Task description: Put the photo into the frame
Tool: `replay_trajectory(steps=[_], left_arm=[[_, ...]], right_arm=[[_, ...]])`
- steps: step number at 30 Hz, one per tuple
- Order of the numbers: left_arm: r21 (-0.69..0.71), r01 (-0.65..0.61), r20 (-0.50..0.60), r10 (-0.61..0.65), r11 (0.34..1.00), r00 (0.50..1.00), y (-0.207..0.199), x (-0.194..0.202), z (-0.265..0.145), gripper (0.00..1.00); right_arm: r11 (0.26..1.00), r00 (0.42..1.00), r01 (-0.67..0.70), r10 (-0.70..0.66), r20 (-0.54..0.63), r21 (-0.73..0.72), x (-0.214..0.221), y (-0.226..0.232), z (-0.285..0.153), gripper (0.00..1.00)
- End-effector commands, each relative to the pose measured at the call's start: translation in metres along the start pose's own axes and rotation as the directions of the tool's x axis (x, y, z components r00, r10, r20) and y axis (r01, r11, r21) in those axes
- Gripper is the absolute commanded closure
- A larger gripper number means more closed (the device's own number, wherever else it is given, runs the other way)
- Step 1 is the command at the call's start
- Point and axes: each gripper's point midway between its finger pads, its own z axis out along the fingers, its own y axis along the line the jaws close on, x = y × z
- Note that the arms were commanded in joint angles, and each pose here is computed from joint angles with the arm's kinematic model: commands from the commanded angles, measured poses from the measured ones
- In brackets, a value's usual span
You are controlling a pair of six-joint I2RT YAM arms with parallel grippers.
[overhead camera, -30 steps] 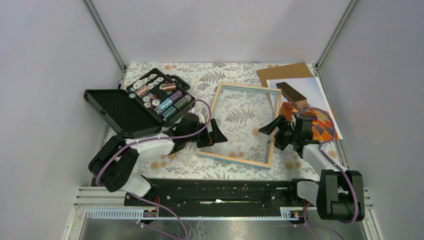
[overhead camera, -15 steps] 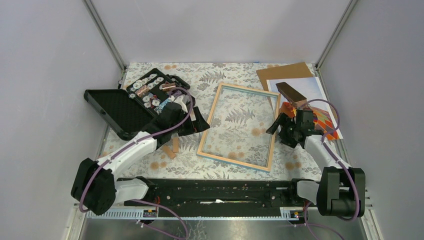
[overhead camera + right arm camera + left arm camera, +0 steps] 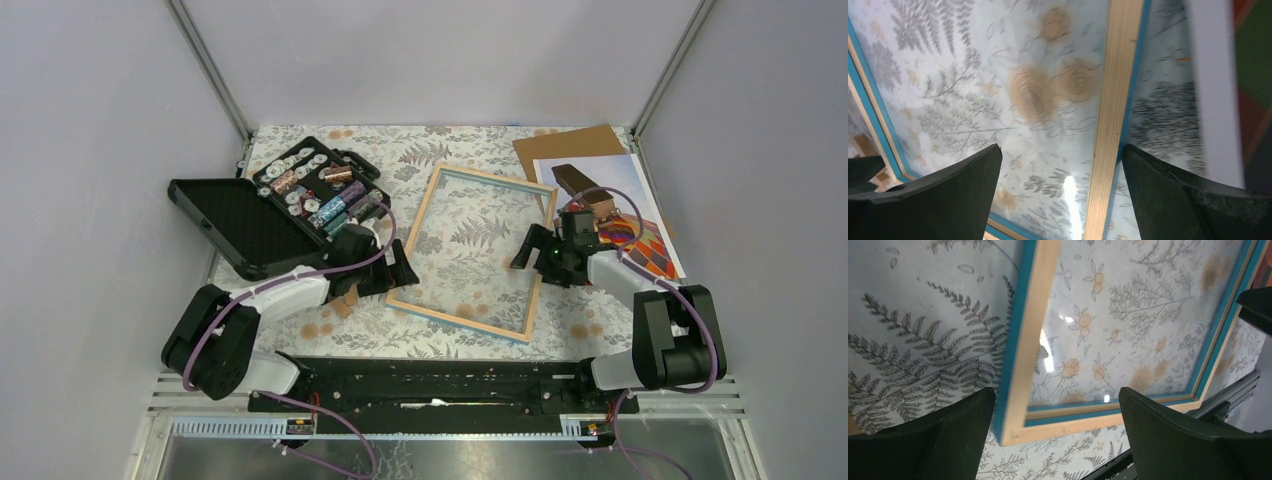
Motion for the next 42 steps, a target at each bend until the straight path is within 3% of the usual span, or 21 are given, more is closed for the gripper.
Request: replay_trajectory(steps=[1, 3, 6, 13, 20, 26, 33, 36, 42], left_arm=[[0.111, 0.025, 0.003, -0.025, 0.993, 1.0, -0.016, 0.007, -0.001, 0.01], [0.142, 0.047, -0.021, -0.045, 0.989, 0.999, -0.018, 0.019, -0.005, 0.01], [0.189, 0.057, -0.017, -0.055, 0.98, 0.998, -0.027, 0.026, -0.018, 0.01], [0.171, 0.013, 0.077, -0.027, 0.985, 0.997, -0.037, 0.005, -0.052, 0.01], [-0.057, -0.054, 0.142, 0.062, 0.997, 0.988, -0.015, -0.033, -0.072, 0.01], [0.029, -0.135, 0.241, 0.124, 0.99, 0.963, -0.051, -0.062, -0.105, 0.01], [0.051, -0.199, 0.298, 0.175, 0.979, 0.938, -0.079, -0.088, -0.129, 0.01], [0.032, -0.237, 0.33, 0.213, 0.971, 0.919, -0.086, -0.102, -0.138, 0.01], [-0.051, -0.3, 0.379, 0.296, 0.953, 0.877, -0.087, -0.123, -0.15, 0.01]], right_arm=[[0.993, 0.999, 0.034, -0.033, 0.006, -0.11, -0.001, 0.039, 0.002, 0.06], [0.986, 0.999, 0.049, -0.047, 0.021, -0.156, -0.004, 0.053, -0.001, 0.14], [0.978, 0.997, 0.069, -0.063, 0.036, -0.199, -0.009, 0.064, -0.003, 0.17], [0.984, 0.995, 0.095, -0.099, -0.022, -0.152, -0.007, 0.054, 0.016, 0.22], [0.987, 0.987, 0.159, -0.158, -0.022, 0.003, -0.016, 0.032, 0.006, 0.13], [0.983, 0.984, 0.18, -0.18, 0.0, -0.026, -0.016, 0.039, -0.011, 0.05], [0.985, 0.986, 0.16, -0.163, -0.041, -0.061, -0.004, 0.039, -0.006, 0.04], [0.987, 0.986, 0.159, -0.159, -0.057, -0.008, -0.001, 0.027, 0.001, 0.09], [0.989, 0.985, 0.141, -0.135, -0.105, 0.051, 0.016, 0.011, 0.014, 0.32]])
